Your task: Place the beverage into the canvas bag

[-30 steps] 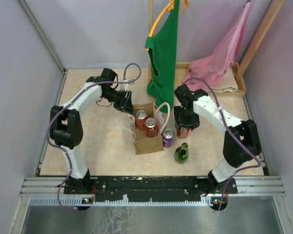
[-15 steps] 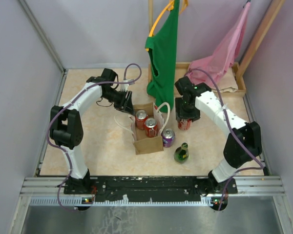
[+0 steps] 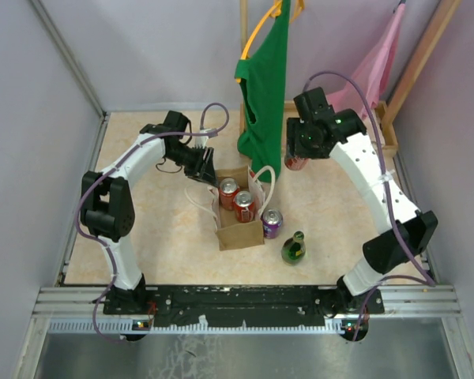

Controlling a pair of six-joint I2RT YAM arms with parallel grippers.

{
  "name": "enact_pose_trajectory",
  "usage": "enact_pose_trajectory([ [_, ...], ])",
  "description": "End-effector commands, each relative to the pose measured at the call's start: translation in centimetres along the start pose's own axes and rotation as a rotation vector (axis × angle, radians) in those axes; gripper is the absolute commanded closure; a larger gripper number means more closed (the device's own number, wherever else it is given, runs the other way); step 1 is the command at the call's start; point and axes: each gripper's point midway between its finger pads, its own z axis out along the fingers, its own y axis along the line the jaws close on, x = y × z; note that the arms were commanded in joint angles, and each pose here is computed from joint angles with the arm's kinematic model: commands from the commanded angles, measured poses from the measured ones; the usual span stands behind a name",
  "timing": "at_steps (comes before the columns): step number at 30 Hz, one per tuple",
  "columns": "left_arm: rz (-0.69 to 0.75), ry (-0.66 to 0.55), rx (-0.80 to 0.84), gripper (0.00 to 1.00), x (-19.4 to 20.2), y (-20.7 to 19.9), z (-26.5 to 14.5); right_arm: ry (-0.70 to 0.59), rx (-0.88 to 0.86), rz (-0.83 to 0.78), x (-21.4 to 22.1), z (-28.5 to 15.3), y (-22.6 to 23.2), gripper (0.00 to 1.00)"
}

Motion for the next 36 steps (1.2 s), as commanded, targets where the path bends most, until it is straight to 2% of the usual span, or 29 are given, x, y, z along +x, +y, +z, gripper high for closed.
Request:
enact_pose_trajectory([
  [1, 0.020, 0.002, 0.005, 0.51, -0.3, -0.9, -0.2, -0.327, -0.171, 0.019, -6.7, -7.1, 1.5, 1.00],
  [4, 0.020, 0.002, 0.004, 0.52, -0.3, -0.9, -0.1, -0.411, -0.263, 0.018, -8.0, -8.8, 2.8, 1.00],
  [13, 0.022, 0.008, -0.001, 0.51, -0.3, -0.8, 0.1, -0.463, -0.476, -0.091, -8.1, -11.6, 9.5, 1.00],
  [20, 0.026, 0.005, -0.004, 0.52, -0.5, -0.8, 0.0, -0.367, -0.578, -0.208, -4.8, -10.6, 15.1, 1.00],
  [25, 0.023, 0.006, -0.006, 0.51, -0.6, -0.7, 0.0, -0.251, -0.624, -0.317, -0.8, -9.4, 18.5, 1.00],
  [36, 0.030, 0.001, -0.010, 0.52, -0.8, -0.8, -0.1, -0.117, -0.659, -0.401, 4.5, -6.5, 21.8, 1.00],
])
